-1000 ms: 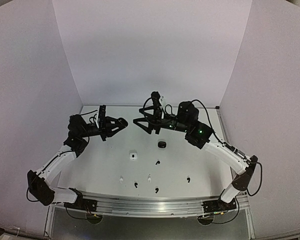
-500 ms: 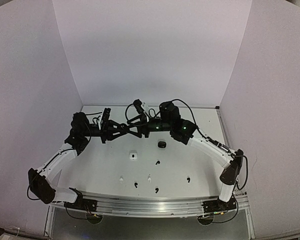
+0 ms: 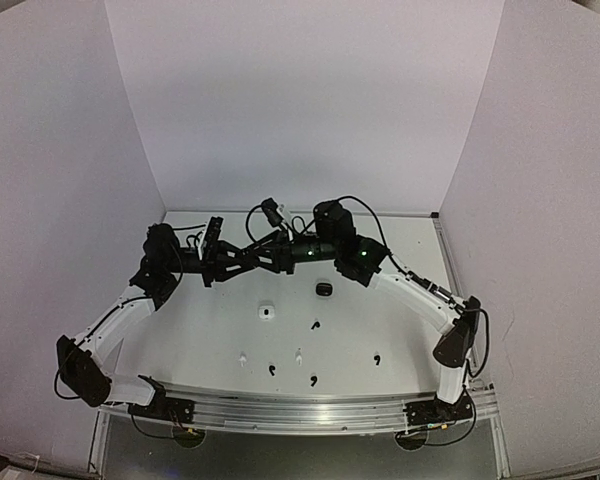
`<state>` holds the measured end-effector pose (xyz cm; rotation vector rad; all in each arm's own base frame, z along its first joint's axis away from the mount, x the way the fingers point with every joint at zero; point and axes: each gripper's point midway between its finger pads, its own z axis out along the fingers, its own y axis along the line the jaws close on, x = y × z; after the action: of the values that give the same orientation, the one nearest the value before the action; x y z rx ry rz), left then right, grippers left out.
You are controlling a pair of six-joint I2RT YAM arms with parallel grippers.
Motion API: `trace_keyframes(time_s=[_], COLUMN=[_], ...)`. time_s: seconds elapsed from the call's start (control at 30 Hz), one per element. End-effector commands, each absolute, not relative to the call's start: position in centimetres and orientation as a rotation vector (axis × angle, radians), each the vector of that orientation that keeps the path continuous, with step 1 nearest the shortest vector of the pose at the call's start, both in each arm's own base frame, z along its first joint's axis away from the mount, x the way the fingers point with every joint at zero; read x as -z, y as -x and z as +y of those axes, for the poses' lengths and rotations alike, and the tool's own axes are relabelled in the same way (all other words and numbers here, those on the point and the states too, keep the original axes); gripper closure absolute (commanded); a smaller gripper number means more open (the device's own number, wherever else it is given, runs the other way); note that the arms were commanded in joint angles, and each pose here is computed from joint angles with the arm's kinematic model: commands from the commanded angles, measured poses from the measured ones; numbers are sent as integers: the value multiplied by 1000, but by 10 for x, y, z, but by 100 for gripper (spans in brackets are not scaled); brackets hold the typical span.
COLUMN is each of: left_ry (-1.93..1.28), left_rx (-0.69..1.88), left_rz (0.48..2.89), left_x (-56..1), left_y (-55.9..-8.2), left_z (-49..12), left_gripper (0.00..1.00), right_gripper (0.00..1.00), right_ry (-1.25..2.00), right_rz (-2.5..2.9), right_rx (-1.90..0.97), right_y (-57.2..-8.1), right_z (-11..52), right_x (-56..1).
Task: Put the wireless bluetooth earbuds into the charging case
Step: Pass from the left arm to the right, then pass from the right arm to the left
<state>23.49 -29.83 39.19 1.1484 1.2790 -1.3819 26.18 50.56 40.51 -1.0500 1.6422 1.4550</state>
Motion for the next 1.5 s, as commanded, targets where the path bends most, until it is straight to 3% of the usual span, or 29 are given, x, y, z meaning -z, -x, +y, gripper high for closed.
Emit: trace_keyframes(time_s=[0.0,0.07,0.17,0.2,0.53,0.6,0.77,1.0,1.2,1.47], left_ry=[-1189,-1188,-1182,-1180,-1177,-1184,-1218,-1354,-1566,-1688], left_rx=[1368,1369,1372,1374,1374,1365,1356,1244,1027,967], left_rz=[1184,1184,1190,1193,1207,1209,1235,1298,1354,1347], left_x=[-418,-418,-418,-418,-413,-410,-399,-368,-336,-329], left_y=[-228,-228,-229,-229,-227,-227,-225,-217,-213,-204], left_z=[-300,-300,-300,-300,-299,-299,-295,-283,-271,-274], left_gripper=[100,100,100,100,99,89,44,24,25,46], right_gripper=[69,74,96,99,100,100,100,100,100,100], right_ry=[1075,1087,1097,1101,1117,1115,1113,1142,1389,1504], right_rz=[1634,1631,1629,1628,1578,1570,1565,1587,1502,1383], right_rx=[-1508,-1517,-1522,-1522,-1442,-1419,-1351,-1256,-944,-812], right_y=[-257,-255,-253,-252,-249,-249,-251,-248,-222,-211], right_z=[511,514,515,515,501,498,489,474,482,497], right_x=[-408,-407,-405,-405,-413,-414,-411,-408,-383,-379])
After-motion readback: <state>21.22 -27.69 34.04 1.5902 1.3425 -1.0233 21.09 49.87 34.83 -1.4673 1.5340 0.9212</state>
